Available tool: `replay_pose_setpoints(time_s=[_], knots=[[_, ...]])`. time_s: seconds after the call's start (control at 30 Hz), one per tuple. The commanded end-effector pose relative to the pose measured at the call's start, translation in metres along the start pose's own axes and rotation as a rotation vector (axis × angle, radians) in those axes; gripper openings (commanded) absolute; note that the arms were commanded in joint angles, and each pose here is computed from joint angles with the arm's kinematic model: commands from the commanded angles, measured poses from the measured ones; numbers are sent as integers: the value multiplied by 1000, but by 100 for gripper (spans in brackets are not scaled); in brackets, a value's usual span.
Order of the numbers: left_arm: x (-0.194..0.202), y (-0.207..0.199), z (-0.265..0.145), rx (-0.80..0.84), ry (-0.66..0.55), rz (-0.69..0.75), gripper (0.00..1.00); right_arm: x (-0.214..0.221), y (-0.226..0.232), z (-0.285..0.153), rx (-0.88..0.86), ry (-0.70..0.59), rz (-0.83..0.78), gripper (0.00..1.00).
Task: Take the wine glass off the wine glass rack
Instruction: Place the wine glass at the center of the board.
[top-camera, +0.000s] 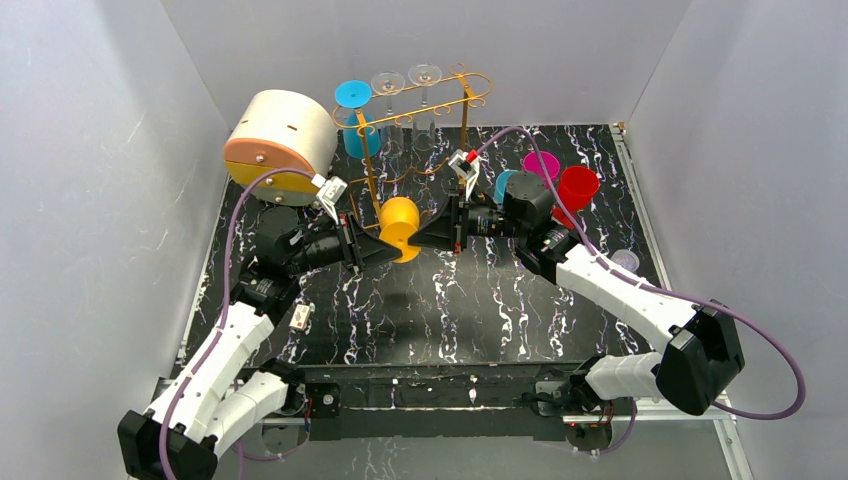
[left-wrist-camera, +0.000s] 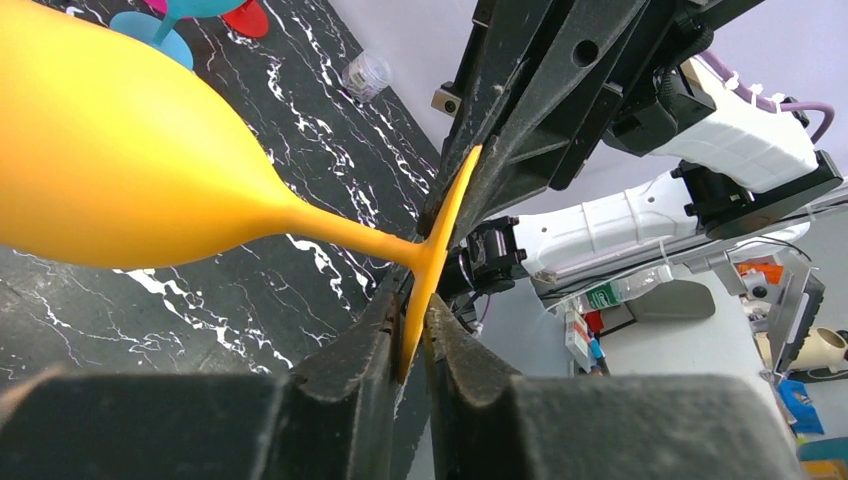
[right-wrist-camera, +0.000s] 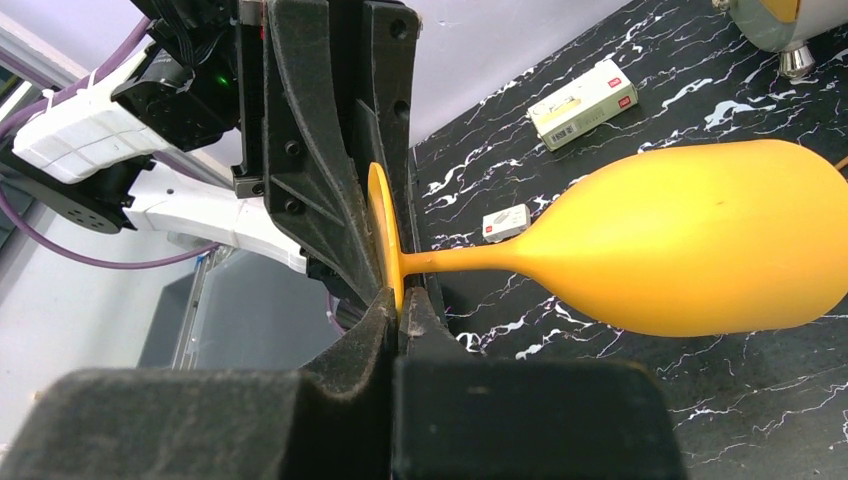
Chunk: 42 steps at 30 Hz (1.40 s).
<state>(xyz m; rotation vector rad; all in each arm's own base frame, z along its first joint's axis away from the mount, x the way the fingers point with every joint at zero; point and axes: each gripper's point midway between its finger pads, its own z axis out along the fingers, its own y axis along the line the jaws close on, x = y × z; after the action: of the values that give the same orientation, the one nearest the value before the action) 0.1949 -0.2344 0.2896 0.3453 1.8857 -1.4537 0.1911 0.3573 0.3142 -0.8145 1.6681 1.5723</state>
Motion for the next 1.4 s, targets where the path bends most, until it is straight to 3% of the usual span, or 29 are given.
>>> replay_pose_setpoints(time_s=[0.0,0.2,0.37,0.47,0.9,1.07,1.3,1.37], knots=[[-11,-16,-2,30,-30,50,11,-7,10,-2,-27,-23,-61,1],[-14,-16,-3,30,-66,65,2,-6,12,-2,-38,-29,-80,1],[-8,-21,0,75,-41,56,22,-7,17,-3,-55,-48,-109,1],[-5,-23,4,102,-27,44,23,-7,19,-4,-62,-56,-119,1],[5,-22,13,100,1,33,14,-8,20,-4,-63,-64,-126,1],[5,-20,14,88,-4,38,0,-9,20,-5,-62,-65,-127,1],[3,-19,10,67,-46,80,0,-10,19,-5,-49,-73,-126,1],[3,-18,7,61,-61,101,0,-10,19,-6,-46,-73,-125,5]])
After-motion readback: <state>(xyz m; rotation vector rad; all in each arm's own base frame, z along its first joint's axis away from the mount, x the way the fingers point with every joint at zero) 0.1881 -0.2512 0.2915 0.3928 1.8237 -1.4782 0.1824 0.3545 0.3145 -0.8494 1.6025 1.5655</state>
